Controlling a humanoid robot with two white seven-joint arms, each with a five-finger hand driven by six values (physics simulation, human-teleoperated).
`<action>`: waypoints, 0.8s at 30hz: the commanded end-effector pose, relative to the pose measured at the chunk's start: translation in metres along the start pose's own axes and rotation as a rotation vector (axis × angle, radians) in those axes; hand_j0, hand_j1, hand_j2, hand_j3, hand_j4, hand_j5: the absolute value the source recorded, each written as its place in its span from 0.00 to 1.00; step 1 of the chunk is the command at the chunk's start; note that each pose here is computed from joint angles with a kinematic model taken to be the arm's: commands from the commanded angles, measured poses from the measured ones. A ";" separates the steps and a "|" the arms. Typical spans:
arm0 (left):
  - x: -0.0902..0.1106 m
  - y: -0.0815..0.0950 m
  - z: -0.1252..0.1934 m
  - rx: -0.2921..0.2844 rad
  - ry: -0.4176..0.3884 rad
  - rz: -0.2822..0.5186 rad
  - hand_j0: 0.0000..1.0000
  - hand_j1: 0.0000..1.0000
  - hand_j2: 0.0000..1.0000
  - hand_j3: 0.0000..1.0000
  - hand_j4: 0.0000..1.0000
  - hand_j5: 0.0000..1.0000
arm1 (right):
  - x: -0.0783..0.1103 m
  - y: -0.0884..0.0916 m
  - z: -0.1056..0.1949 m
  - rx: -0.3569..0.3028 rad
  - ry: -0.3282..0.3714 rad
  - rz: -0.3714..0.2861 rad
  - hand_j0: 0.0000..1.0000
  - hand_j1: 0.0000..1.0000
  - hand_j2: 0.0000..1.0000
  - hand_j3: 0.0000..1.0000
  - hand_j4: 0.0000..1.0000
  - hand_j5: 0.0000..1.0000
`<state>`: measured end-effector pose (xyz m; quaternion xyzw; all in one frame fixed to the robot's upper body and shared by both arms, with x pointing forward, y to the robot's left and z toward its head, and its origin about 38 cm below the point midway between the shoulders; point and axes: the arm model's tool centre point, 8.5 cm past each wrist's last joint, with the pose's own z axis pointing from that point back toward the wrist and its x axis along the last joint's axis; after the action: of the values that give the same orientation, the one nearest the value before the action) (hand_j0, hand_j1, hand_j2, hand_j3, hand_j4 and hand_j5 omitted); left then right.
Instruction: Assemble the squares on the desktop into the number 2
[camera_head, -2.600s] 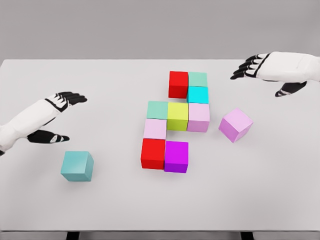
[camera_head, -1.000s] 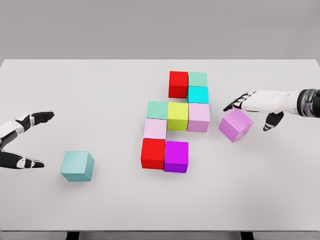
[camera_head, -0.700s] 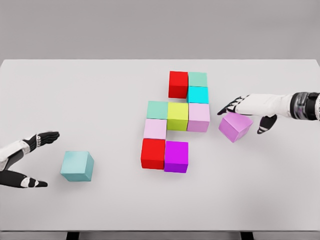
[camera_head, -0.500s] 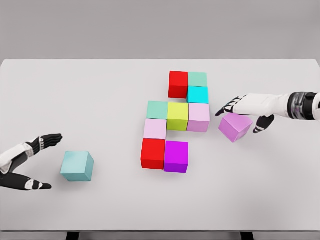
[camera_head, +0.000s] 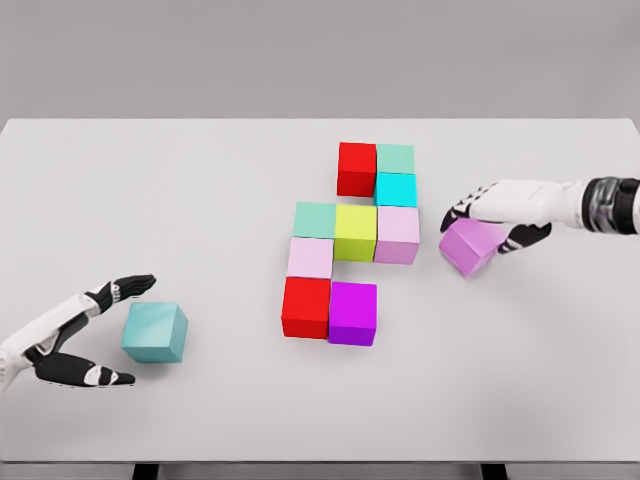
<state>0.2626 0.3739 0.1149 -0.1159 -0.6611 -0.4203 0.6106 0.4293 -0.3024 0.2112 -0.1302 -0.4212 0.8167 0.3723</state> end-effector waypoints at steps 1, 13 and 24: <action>-0.001 -0.002 -0.002 0.001 -0.005 -0.003 1.00 1.00 1.00 1.00 1.00 1.00 | -0.001 -0.005 0.004 -0.016 0.000 0.007 0.61 0.61 0.61 0.61 0.61 0.61; 0.000 -0.006 -0.015 0.011 -0.042 -0.016 1.00 1.00 1.00 1.00 1.00 1.00 | 0.014 -0.030 0.054 -0.082 -0.039 0.153 0.58 0.58 0.58 0.58 0.58 0.58; -0.009 -0.008 -0.018 0.023 -0.036 -0.027 1.00 1.00 1.00 1.00 1.00 1.00 | 0.063 -0.033 0.042 -0.102 -0.289 0.320 0.61 0.61 0.61 0.61 0.61 0.61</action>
<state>0.2724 0.3605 0.1040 -0.1072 -0.6774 -0.4206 0.5939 0.3819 -0.2762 0.2696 -0.1048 -0.4778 0.8536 0.1791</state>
